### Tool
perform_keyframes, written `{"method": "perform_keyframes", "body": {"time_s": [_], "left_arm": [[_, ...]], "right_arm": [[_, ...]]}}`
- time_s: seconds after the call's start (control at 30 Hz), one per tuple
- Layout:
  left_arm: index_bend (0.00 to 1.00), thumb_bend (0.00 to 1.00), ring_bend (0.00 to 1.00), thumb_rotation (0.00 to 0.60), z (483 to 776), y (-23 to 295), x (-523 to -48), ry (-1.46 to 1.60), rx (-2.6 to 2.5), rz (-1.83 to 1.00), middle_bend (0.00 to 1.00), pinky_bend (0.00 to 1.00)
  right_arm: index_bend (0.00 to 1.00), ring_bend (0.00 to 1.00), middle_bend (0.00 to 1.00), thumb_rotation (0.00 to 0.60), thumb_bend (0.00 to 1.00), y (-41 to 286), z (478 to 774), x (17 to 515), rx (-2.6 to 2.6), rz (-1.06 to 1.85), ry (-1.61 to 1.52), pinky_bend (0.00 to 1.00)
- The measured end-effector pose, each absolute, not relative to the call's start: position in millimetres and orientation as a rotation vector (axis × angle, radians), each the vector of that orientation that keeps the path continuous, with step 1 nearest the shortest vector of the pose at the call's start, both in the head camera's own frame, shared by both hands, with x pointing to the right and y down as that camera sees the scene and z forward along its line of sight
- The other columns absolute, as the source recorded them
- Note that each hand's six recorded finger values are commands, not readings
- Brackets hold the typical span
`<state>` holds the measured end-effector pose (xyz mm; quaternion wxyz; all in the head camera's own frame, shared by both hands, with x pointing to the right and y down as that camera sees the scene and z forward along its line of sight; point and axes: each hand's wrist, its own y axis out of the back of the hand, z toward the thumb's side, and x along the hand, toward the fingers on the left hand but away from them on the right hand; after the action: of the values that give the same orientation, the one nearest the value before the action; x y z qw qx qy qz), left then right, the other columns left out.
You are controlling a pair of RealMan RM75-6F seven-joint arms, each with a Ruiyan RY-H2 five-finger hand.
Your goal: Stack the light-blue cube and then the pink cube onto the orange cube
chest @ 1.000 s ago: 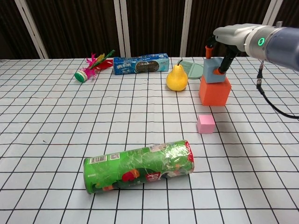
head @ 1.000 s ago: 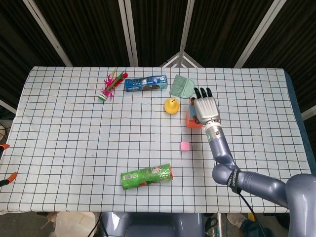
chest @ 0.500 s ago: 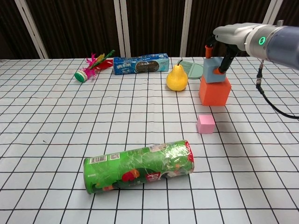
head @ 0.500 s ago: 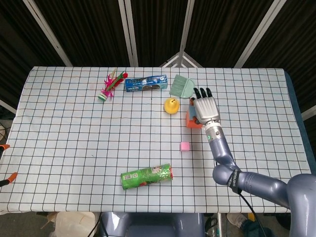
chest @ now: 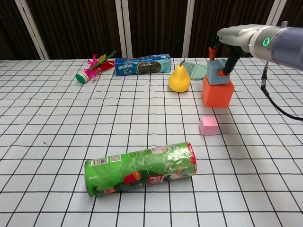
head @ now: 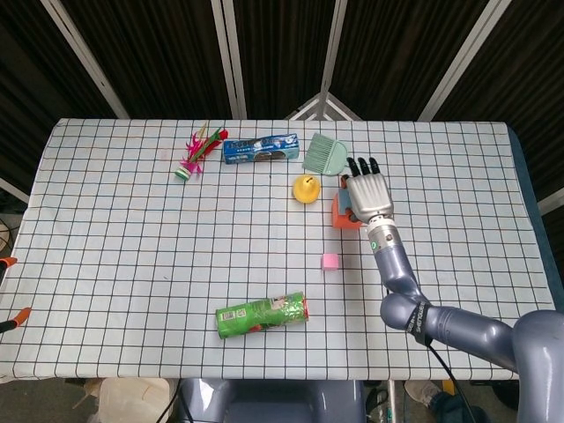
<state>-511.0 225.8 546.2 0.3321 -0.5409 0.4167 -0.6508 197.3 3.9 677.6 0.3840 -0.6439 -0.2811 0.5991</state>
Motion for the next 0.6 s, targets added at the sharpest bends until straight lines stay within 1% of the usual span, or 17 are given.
{"method": "perform_keyframes", "body": {"time_s": [0.13, 0.3, 0.6], "left_arm": [[0.21, 0.21, 0.00, 0.600, 545.7, 226.0, -510.7, 1.091, -1.413, -1.698, 0.02, 0.02], [0.21, 0.21, 0.00, 0.600, 545.5, 226.0, -511.0, 1.092, -1.413, -1.699, 0.02, 0.02], [0.21, 0.21, 0.00, 0.600, 545.7, 226.0, -510.7, 1.091, -1.413, -1.699, 0.02, 0.02]], "right_arm": [[0.38, 0.03, 0.07, 0.600, 0.36, 4.3, 676.1, 196.1, -1.645, 1.522, -0.721, 0.00], [0.37, 0.03, 0.07, 0.600, 0.31, 4.2, 675.4, 196.4, -1.642, 1.524, -0.723, 0.00], [0.37, 0.03, 0.07, 0.600, 0.31, 4.3, 676.7, 196.3, -1.644, 1.528, -0.726, 0.00]]}}
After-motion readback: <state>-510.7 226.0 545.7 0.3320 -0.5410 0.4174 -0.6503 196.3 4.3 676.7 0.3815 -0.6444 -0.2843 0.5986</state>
